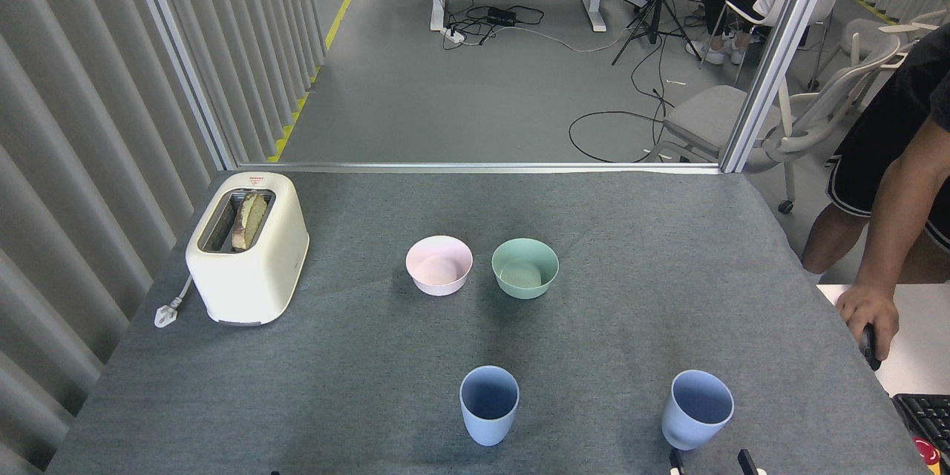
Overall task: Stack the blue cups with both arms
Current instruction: 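Reach the right gripper to the other blue cup and grasp it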
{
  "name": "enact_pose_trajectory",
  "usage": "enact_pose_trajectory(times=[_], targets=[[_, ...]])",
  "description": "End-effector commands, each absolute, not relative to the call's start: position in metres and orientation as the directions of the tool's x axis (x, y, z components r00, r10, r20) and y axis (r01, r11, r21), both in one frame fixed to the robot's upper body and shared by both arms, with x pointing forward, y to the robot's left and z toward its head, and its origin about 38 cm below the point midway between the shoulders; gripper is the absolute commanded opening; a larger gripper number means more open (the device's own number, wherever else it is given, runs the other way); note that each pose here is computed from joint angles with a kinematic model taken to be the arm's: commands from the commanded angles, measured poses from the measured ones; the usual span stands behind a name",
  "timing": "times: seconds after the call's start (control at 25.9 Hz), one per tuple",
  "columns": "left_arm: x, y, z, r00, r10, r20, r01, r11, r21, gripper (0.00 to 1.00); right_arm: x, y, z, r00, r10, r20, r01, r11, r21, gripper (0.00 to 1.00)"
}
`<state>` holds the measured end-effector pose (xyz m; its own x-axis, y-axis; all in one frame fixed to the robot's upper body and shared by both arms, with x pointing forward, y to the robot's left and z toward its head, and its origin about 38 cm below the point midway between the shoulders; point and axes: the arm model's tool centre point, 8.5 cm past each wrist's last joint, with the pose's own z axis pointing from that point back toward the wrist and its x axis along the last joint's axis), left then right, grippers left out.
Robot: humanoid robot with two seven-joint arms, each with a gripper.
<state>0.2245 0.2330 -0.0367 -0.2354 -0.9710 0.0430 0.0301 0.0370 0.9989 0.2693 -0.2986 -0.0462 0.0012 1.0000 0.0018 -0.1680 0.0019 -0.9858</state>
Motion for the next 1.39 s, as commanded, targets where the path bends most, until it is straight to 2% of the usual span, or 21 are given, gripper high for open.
enact_pose_trajectory(times=[0.0,0.93,0.97,1.08,1.2,1.35], targets=[[0.224,0.234,-0.037,-0.230,-0.972,0.043,0.029,0.037,0.999,1.00,0.283,-0.302,-0.045,-0.007,1.000,-0.003,-0.168,-0.004,-0.986,1.00],[0.225,0.236,-0.036,-0.222,-0.974,0.043,0.024,0.038,0.999,1.00,0.329,-0.288,-0.027,-0.049,0.999,0.005,-0.107,0.000,-0.994,0.99],[0.225,0.236,-0.036,-0.222,-0.974,0.043,0.024,0.038,0.999,1.00,0.331,-0.289,-0.025,-0.048,0.999,0.001,-0.104,-0.004,-0.995,0.96],[0.225,0.236,-0.036,-0.222,-0.974,0.043,0.024,0.038,0.999,1.00,0.332,-0.288,-0.024,-0.046,0.999,-0.001,-0.099,-0.006,-0.995,0.77],[0.225,0.236,-0.036,-0.222,-0.974,0.043,0.024,0.038,0.999,1.00,0.331,-0.287,-0.023,-0.050,0.999,-0.008,-0.091,-0.012,-0.996,0.64],[0.224,0.235,-0.037,-0.222,-0.974,0.045,0.027,0.040,0.999,1.00,0.347,-0.284,-0.001,-0.053,0.998,-0.015,-0.030,-0.017,-0.999,0.61]])
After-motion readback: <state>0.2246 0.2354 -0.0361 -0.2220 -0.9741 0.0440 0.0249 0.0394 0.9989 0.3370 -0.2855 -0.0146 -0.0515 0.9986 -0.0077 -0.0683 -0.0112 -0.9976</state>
